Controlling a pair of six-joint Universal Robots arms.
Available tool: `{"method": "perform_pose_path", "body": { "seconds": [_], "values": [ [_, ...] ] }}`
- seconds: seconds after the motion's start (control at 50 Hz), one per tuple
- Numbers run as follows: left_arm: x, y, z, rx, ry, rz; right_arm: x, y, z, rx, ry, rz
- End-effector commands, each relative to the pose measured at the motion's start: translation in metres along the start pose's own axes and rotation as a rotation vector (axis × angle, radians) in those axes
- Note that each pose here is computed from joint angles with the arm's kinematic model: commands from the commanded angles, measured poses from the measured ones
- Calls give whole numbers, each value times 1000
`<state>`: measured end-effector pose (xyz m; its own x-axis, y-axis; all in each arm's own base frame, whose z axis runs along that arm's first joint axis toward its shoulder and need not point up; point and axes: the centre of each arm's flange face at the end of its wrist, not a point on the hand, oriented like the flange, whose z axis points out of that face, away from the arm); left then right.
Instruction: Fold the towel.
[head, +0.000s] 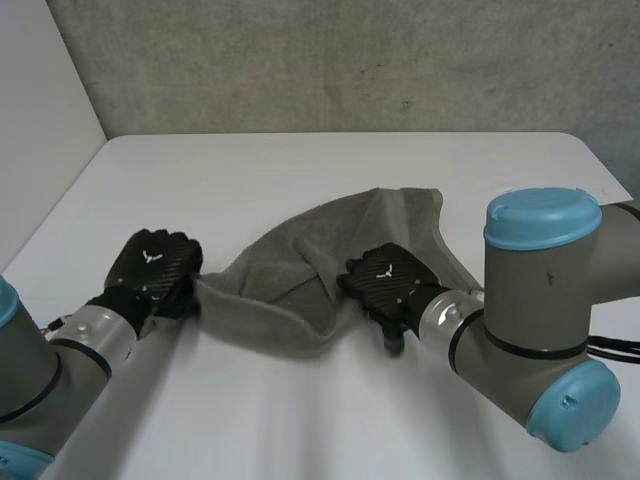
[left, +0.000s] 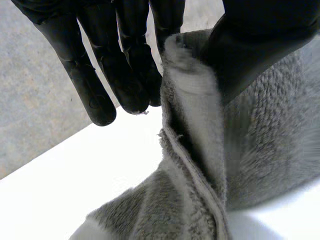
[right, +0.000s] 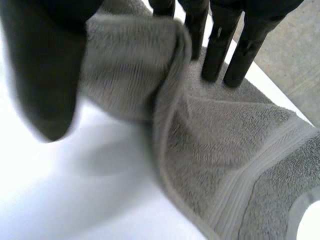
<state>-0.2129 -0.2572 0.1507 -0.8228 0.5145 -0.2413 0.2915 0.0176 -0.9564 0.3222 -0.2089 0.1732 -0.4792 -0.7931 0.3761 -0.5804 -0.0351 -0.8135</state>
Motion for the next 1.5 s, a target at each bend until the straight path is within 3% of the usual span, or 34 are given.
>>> {"method": "perform_pose_path", "body": {
  "seconds": [0.02, 0.26, 0.42, 0.6, 1.04, 1.5],
  "values": [
    [-27, 4, 6, -22, -81, 128, 7, 8, -3, -21, 30, 26],
    [-25, 4, 2, -27, -78, 124, 57, 36, 2, 17, 226, 102],
    [-29, -8, -3, -9, -88, 130, 68, 64, 19, -41, 240, 205],
    [-39, -9, -3, -25, -114, 121, 78, 68, 33, -23, 252, 317],
    [-75, -5, 0, -37, -222, 114, 104, 89, 45, -47, 302, 263],
    [-72, 0, 0, -51, -211, 107, 112, 99, 65, -13, 329, 238]
  ]
}}
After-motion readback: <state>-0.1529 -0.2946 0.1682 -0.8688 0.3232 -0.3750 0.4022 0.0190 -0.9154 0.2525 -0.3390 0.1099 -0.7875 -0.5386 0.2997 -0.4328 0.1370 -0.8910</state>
